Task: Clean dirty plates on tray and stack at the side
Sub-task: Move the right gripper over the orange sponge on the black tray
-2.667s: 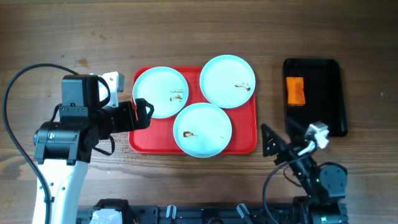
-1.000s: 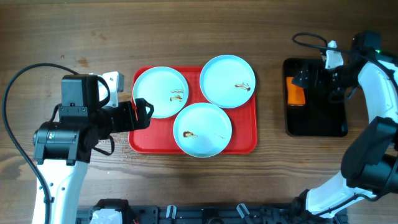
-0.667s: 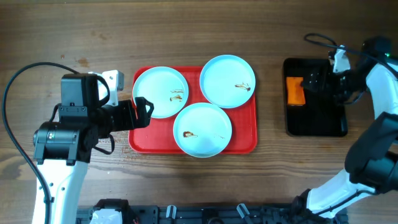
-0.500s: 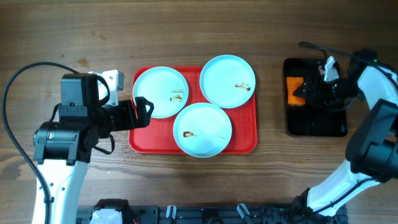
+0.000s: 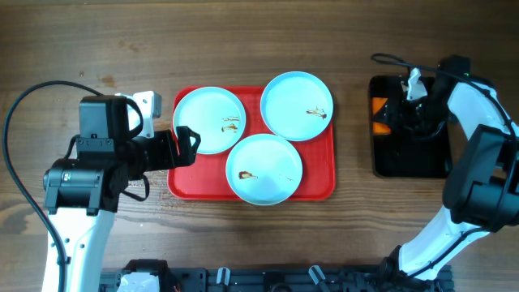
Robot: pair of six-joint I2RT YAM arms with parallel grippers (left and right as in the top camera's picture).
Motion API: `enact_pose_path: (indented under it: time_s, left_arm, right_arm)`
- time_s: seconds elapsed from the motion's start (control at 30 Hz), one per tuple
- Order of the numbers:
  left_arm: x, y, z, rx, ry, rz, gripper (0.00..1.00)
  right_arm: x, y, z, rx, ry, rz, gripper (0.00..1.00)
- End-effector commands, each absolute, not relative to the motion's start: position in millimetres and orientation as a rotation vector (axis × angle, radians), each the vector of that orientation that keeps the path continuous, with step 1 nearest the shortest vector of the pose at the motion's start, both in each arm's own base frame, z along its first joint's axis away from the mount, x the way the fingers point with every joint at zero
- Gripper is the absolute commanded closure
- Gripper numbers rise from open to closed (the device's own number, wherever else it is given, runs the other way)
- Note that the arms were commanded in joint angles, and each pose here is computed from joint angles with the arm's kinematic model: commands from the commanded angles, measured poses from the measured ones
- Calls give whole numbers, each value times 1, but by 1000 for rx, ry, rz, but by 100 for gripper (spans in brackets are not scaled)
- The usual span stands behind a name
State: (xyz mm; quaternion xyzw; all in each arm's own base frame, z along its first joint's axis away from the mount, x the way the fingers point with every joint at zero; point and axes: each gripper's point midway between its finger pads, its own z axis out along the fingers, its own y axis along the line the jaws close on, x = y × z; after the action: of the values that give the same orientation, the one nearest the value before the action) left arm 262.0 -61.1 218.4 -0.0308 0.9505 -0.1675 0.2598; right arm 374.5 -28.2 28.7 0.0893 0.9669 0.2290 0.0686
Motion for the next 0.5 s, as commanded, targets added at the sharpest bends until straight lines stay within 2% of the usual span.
enact_pose_path:
  time_s: [0.0, 0.03, 0.1, 0.23, 0.27, 0.37, 0.4, 0.47]
  left_arm:
    - [264, -63, 226, -46, 2551, -463, 0]
    - [264, -63, 226, -46, 2551, -463, 0]
    - [264, -63, 226, -46, 2550, -463, 0]
    - [265, -63, 226, -45, 2549, -463, 0]
    - [265, -63, 226, -45, 2548, -463, 0]
    - [265, -63, 226, -45, 2548, -463, 0]
    - [265, -63, 226, -45, 2548, -463, 0]
    - [265, -63, 226, -45, 2548, -463, 0]
  right_arm:
    - [367, -49, 12, 476, 2987, 490, 55]
    - [368, -51, 11, 498, 2985, 474, 55]
    - [370, -52, 11, 532, 2973, 466, 47]
    - [378, -55, 11, 558, 2940, 456, 49]
    - [380, -55, 12, 555, 2933, 452, 65]
    - [382, -57, 12, 559, 2926, 444, 90]
    - [381, -59, 11, 579, 2926, 427, 96]
    - [381, -61, 10, 600, 2928, 409, 96]
